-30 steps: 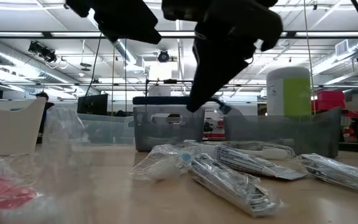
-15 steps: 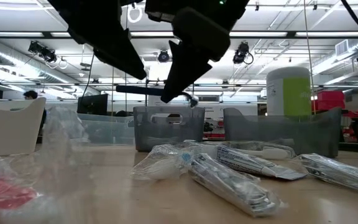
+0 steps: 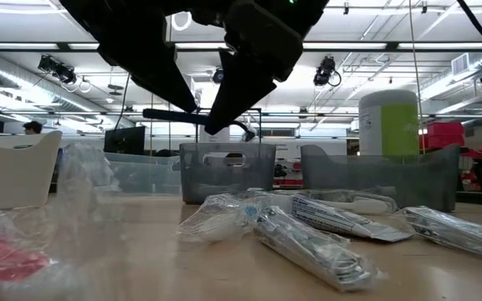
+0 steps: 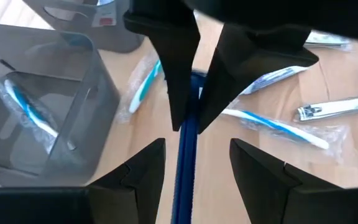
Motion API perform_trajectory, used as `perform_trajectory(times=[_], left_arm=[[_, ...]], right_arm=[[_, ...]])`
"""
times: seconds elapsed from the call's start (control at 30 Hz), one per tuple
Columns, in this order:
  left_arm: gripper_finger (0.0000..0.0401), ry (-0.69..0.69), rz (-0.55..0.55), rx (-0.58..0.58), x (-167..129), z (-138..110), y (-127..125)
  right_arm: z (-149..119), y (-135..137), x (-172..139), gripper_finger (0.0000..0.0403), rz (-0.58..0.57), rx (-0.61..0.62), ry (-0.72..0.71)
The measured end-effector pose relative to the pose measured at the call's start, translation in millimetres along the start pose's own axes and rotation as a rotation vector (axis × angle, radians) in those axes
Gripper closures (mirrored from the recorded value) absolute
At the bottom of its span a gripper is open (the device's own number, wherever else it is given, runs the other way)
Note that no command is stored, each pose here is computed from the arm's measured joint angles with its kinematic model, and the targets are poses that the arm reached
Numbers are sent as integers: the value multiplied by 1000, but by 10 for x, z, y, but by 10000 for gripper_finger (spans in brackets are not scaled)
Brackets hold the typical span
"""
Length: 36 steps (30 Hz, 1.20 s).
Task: Pick & Place Travel size toiletries
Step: Put the blue razor into the white bin
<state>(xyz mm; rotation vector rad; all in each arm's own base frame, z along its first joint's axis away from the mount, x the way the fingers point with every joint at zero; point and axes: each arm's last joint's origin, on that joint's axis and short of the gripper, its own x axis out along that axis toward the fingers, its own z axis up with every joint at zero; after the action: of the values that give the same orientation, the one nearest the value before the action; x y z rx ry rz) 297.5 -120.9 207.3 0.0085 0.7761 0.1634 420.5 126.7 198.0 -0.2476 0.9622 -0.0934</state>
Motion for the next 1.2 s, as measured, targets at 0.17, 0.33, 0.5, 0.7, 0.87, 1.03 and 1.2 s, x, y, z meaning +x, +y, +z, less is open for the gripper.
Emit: perform_trajectory(times=[0.17,0.33,0.5,0.7,0.87,1.03,1.2], left_arm=[[214,14,5,26,-1,-13,7],[232,19,0,31,-7,-14,7],[259,61,-21,40,-9,-46,10],[273,72,-23,43,-9,-58,9],[274,73,-19,51,-7,-60,10],[274,75,-16,50,-5,-64,11],[274,76,-16,50,-4,-66,11]], right_arm=[[3,-6,2,354,-1,-5,-2],[19,-2,2,354,2,1,-19],[35,-1,2,354,3,7,-35],[42,2,2,354,6,9,-42],[48,6,1,354,6,10,-48],[50,6,1,354,5,11,-50],[62,10,-1,354,7,16,-63]])
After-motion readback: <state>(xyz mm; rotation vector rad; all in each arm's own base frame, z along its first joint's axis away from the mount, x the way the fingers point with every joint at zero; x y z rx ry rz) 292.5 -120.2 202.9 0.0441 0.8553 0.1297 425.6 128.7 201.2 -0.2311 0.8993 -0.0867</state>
